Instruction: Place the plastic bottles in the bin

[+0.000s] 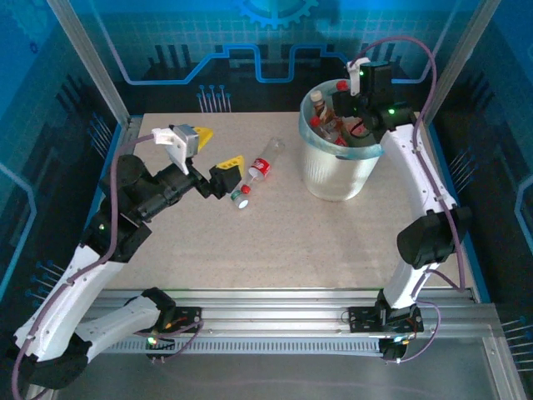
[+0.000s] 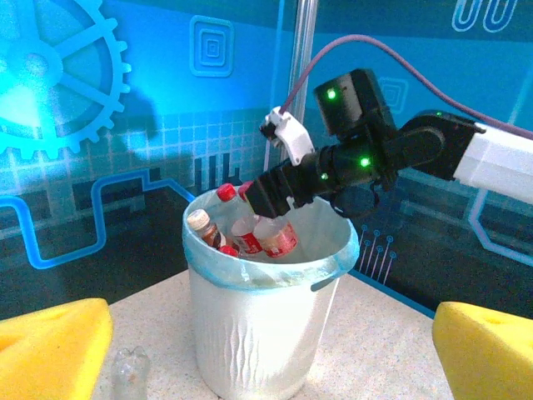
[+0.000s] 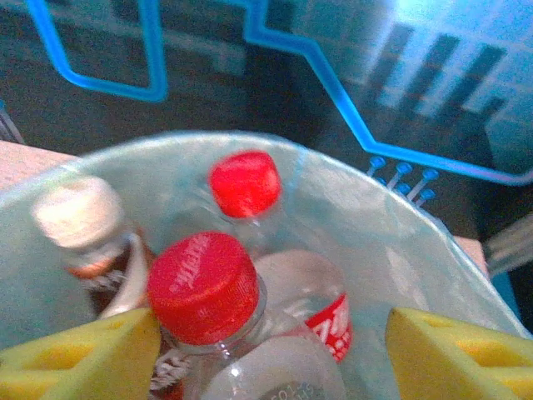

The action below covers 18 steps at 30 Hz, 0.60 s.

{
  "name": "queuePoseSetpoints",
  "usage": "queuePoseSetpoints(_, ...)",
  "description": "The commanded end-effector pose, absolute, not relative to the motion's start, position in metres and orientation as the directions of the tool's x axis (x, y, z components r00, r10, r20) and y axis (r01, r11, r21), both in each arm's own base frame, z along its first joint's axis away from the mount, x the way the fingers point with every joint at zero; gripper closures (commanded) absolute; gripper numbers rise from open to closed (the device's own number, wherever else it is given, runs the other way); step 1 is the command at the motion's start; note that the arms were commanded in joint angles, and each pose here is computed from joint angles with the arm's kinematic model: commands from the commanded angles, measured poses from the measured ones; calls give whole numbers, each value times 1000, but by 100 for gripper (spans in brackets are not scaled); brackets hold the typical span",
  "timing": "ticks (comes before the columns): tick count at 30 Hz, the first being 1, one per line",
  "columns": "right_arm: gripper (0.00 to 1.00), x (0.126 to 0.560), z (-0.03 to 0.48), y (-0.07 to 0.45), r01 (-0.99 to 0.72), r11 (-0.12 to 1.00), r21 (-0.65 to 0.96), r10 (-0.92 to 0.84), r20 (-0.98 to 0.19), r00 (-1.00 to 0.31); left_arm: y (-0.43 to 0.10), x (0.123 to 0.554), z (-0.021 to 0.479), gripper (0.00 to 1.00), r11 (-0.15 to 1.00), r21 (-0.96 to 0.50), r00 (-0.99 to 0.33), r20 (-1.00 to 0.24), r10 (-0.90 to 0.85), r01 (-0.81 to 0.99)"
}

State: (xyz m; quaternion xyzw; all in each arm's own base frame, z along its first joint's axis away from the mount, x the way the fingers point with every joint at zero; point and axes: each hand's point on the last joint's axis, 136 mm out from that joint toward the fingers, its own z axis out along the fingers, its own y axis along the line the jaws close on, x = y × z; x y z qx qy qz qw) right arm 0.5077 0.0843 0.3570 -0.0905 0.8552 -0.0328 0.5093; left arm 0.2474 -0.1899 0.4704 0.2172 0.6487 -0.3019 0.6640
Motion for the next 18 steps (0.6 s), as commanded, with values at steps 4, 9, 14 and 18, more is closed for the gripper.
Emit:
queuePoseSetpoints(4, 30, 481, 395, 152, -452, 890, 57, -139, -911, -389, -190, 248, 480, 1, 720, -113, -3, -988, -152, 684)
queuePoseSetpoints(9, 35, 479, 396, 155, -459, 882, 105, -102, -910, -403, -189, 246, 481, 1, 720, -116, -6, -988, -153, 684)
queuePoseSetpoints(14, 47, 491, 380, 145, -383, 916, 119, -76, -886, -457, -188, 248, 478, 1, 727, -119, -13, -989, -150, 676)
queuePoseSetpoints(18, 57, 500, 352, 144, -356, 922, 151, -72, -838, -541, -189, 252, 475, 1, 734, -123, -24, -989, -145, 668)
